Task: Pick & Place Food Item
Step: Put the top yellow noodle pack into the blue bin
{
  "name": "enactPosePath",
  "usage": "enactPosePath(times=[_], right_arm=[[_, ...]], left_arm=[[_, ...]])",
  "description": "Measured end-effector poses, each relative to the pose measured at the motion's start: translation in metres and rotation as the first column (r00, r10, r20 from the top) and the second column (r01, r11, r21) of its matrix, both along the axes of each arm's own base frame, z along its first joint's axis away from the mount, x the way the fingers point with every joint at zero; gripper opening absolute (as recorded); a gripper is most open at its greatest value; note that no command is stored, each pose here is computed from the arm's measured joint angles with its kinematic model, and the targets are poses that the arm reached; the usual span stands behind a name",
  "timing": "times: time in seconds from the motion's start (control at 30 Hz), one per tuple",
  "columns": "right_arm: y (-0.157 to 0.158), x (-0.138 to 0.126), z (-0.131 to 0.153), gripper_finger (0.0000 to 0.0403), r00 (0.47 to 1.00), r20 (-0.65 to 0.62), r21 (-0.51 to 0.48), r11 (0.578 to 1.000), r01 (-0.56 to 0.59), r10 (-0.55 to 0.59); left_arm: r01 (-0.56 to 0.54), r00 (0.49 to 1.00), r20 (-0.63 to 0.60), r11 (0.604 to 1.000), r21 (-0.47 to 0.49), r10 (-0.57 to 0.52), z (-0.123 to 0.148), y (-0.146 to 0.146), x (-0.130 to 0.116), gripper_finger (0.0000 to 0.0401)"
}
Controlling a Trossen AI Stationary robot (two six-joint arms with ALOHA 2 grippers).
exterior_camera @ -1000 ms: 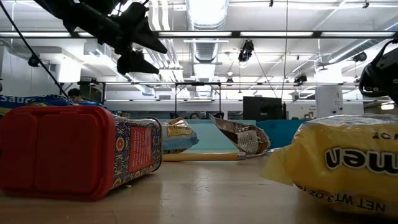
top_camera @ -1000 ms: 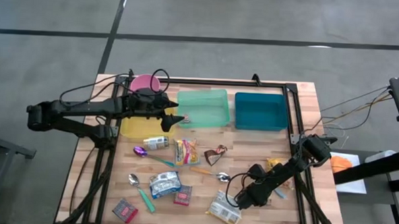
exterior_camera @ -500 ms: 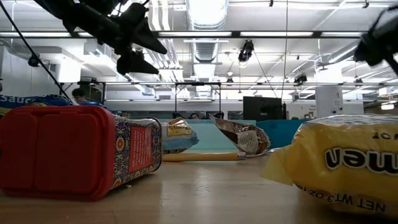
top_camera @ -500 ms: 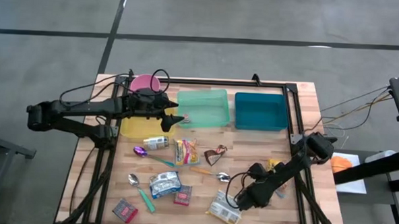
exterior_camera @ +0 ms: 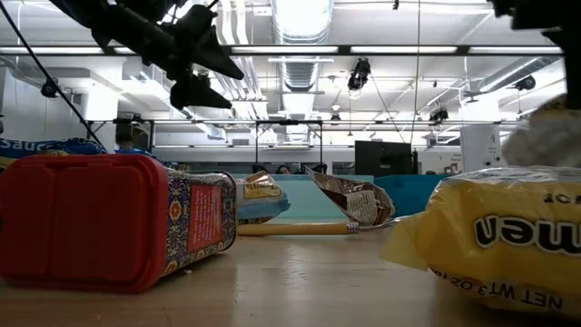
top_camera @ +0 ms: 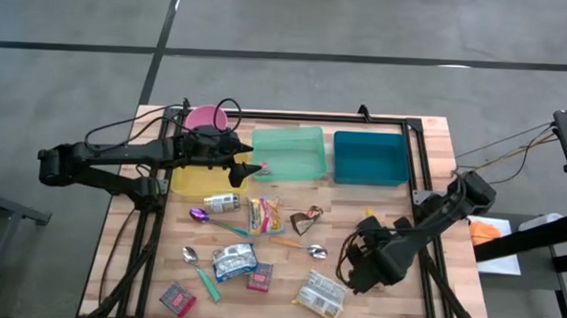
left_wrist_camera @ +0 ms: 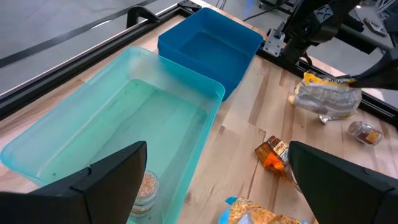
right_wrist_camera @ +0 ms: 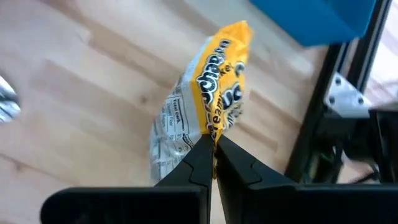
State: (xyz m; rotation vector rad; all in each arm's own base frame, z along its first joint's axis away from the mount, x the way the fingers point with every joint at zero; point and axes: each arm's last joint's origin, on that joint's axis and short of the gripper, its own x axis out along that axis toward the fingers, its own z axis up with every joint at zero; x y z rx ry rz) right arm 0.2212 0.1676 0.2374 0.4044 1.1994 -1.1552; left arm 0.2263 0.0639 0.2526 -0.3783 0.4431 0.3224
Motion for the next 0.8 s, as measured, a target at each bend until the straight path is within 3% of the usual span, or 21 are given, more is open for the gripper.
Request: enactPosePath(times=[0.8], right_arm=[[-0.080, -0.002, 0.050, 0.0010, 0.979, 0.181, -0.182, 0.981, -0.064, 0.097]], left_arm=[[-0.008, 0.996, -0.091, 1.000, -0.022, 0.006, -0.008, -0.001, -0.004, 0.0397]])
